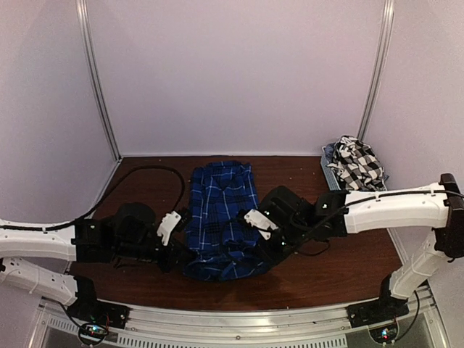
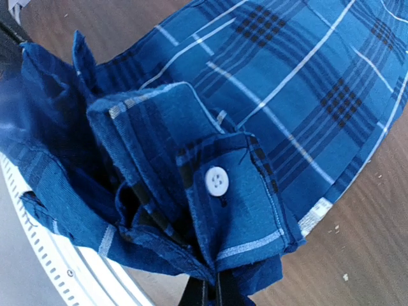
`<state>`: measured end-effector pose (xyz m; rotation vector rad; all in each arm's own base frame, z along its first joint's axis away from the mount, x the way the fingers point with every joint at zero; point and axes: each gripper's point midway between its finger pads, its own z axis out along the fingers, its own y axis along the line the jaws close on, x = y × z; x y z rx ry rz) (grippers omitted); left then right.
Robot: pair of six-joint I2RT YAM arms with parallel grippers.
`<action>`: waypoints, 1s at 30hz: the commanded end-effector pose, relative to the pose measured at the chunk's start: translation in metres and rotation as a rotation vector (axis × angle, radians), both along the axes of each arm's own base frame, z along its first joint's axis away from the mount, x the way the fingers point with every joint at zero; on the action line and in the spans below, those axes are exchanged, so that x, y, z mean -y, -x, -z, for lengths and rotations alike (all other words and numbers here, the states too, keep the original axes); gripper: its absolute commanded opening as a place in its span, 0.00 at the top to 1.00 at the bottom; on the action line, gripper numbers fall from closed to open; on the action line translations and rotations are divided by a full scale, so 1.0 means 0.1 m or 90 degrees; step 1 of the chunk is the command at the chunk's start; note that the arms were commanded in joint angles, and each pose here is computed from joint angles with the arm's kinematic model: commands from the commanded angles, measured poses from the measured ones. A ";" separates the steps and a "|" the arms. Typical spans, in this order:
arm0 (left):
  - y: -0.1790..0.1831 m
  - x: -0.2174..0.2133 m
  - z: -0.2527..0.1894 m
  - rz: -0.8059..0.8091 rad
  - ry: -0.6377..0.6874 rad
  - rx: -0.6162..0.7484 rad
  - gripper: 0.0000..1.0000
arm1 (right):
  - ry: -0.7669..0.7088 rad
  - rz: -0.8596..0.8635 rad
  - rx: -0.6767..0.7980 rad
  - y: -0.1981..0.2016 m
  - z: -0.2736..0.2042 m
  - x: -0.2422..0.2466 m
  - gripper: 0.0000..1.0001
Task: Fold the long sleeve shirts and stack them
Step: Pick up the rectangle-folded shirt from the center of the board, then fold the rectangle-folded shirt at the center of the board.
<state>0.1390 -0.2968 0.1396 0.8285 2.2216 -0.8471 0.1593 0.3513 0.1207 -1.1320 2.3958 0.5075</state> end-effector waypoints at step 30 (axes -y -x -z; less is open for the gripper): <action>-2.12 -0.53 0.58 -0.261 -0.068 -0.094 1.00 | -0.073 0.103 -0.142 -2.45 0.14 0.04 0.80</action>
